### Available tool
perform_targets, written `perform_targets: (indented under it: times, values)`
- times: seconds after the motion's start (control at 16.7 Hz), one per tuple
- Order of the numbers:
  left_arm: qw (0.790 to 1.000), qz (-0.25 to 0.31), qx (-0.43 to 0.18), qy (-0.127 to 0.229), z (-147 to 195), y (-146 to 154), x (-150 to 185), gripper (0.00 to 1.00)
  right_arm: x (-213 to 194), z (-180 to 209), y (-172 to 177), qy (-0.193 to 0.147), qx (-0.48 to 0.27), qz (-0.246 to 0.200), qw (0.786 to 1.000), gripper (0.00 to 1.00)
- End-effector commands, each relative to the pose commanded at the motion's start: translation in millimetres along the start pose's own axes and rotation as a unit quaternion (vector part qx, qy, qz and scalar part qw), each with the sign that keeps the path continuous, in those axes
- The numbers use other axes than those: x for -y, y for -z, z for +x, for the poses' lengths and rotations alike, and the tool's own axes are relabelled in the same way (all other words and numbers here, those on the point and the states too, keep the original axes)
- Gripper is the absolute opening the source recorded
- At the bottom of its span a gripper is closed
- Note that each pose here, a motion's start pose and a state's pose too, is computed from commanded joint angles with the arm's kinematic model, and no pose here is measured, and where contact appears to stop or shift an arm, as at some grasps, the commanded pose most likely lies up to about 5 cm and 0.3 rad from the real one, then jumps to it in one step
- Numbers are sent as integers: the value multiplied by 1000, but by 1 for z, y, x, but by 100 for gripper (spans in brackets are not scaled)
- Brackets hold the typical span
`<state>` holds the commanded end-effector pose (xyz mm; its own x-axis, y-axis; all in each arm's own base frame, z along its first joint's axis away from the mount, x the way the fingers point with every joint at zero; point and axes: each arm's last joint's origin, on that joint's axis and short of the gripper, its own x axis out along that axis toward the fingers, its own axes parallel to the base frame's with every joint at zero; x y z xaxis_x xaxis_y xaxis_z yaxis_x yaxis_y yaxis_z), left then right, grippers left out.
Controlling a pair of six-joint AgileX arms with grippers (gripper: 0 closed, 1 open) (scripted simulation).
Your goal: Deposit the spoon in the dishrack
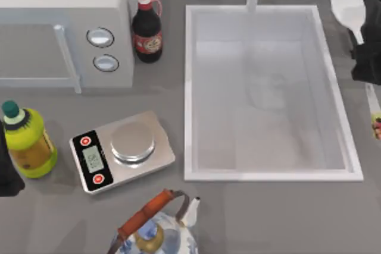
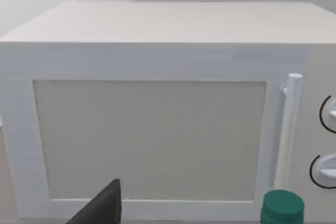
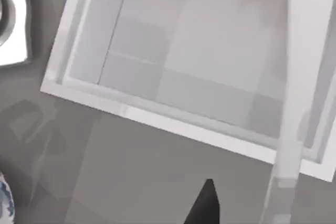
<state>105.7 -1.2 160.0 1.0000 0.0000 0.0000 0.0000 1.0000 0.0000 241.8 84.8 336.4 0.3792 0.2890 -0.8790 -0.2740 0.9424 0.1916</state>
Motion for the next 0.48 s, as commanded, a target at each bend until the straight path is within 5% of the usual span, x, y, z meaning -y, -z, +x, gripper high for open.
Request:
perform_targets:
  times: [0.24, 0.48]
  values:
    - [1000, 0, 0, 0, 0, 0, 0, 100, 71, -34, -9, 6, 196, 65, 978, 0]
    - [1000, 0, 0, 0, 0, 0, 0, 100, 127, -89, 9, 70, 389, 63, 917, 0]
